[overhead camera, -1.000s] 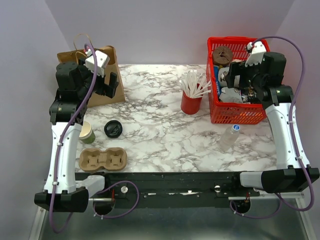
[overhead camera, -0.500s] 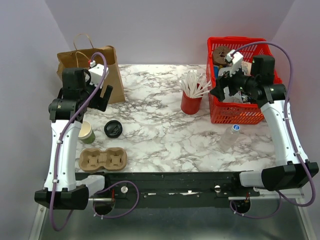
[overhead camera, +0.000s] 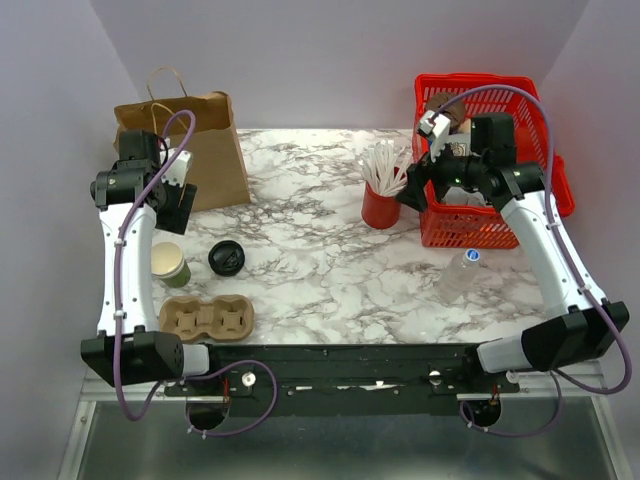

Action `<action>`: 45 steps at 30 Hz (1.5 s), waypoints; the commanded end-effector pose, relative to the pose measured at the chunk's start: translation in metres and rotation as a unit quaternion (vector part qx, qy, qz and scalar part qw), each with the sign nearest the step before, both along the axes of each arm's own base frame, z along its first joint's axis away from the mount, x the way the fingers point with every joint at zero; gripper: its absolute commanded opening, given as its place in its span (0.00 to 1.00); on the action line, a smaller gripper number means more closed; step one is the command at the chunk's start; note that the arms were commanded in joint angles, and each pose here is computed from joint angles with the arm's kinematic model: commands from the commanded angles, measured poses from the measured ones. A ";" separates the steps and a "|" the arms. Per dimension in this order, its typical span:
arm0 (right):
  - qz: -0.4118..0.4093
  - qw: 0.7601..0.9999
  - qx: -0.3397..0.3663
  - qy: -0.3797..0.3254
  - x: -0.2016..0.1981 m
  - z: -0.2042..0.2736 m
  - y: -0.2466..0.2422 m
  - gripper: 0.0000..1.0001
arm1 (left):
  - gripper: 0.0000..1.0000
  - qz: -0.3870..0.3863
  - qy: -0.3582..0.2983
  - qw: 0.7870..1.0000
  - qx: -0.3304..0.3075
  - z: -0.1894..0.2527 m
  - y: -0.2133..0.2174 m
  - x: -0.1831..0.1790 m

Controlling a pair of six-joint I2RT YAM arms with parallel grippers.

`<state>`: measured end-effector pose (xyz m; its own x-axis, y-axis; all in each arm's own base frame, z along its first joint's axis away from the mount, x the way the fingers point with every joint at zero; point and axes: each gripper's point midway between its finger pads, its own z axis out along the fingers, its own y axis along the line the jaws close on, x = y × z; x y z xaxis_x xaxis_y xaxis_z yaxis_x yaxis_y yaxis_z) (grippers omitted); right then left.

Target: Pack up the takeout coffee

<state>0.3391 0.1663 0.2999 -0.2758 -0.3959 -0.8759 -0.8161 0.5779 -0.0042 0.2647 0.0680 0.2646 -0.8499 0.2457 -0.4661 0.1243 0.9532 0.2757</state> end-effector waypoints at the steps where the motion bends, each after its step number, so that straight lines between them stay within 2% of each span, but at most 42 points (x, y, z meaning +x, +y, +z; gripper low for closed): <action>1: 0.030 0.999 0.011 0.022 -0.006 0.004 0.014 1.00 | 0.76 -0.023 0.067 0.996 -0.051 -0.014 -0.018 -0.027; 10: 0.070 0.996 -0.012 0.054 -0.029 -0.012 0.034 1.00 | 0.75 -0.025 0.079 0.995 -0.055 -0.039 -0.020 -0.035; 17: 0.080 0.994 -0.018 0.072 -0.030 -0.008 0.040 1.00 | 0.75 -0.026 0.070 0.996 -0.053 -0.030 -0.020 -0.034; 25: 0.075 0.993 -0.029 0.090 -0.032 -0.014 0.040 1.00 | 0.72 -0.018 0.088 0.994 -0.059 -0.029 -0.020 -0.038; 33: 0.066 0.990 -0.052 0.111 -0.035 -0.027 0.039 1.00 | 0.68 0.003 0.113 0.994 -0.005 -0.037 0.001 -0.036; 41: 0.057 0.983 -0.100 0.145 -0.031 -0.043 0.033 1.00 | 0.66 -0.006 0.181 0.983 -0.009 -0.071 0.001 -0.049; 45: 0.059 0.981 -0.105 0.151 -0.029 -0.040 0.036 1.00 | 0.66 -0.013 0.177 0.984 -0.005 -0.087 0.002 -0.047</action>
